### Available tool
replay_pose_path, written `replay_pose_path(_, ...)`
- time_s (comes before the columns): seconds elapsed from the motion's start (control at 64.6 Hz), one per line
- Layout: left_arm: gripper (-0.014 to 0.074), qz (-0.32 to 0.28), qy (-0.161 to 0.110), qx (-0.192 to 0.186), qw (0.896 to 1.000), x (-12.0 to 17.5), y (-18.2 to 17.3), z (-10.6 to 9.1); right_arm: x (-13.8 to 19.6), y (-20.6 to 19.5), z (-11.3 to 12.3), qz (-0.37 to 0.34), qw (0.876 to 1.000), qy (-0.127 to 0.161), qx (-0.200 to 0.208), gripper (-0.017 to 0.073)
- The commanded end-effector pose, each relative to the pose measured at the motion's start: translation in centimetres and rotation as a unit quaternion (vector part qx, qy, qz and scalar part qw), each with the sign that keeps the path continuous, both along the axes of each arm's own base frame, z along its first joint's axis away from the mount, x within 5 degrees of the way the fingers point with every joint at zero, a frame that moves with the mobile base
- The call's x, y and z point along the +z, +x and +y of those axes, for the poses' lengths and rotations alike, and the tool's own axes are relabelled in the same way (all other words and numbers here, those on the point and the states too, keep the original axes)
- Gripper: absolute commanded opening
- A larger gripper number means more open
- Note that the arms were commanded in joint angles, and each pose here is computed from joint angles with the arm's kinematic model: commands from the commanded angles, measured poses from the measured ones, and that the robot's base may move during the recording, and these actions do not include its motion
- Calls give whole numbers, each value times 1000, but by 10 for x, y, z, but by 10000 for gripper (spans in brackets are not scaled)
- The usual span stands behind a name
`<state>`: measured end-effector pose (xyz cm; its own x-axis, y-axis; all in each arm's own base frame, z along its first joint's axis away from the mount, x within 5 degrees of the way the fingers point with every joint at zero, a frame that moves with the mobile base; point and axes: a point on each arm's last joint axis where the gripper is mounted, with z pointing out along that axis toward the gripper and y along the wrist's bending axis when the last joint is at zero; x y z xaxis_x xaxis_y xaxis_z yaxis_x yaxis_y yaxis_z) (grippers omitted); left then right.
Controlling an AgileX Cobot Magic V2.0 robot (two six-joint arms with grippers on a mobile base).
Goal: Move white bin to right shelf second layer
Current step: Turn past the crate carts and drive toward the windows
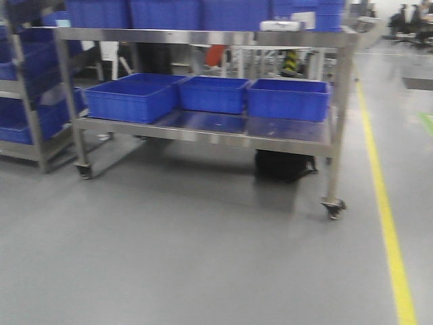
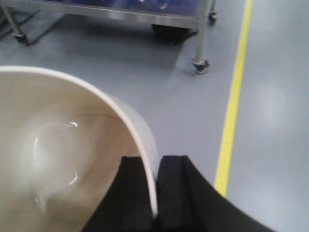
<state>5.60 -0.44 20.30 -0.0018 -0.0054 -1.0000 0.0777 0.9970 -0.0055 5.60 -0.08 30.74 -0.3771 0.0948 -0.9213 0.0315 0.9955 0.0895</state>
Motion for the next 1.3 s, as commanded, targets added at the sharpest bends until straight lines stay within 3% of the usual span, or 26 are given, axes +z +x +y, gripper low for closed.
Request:
replay_pose_path(0.0, 85, -29, -8, -1, 1000, -4, 0, 0, 17, 2, 0, -61, 998, -1, -1, 48)
replay_pose_path(1.284, 85, -29, -8, -1, 1000, -4, 0, 0, 17, 2, 0, -61, 998, -1, -1, 48)
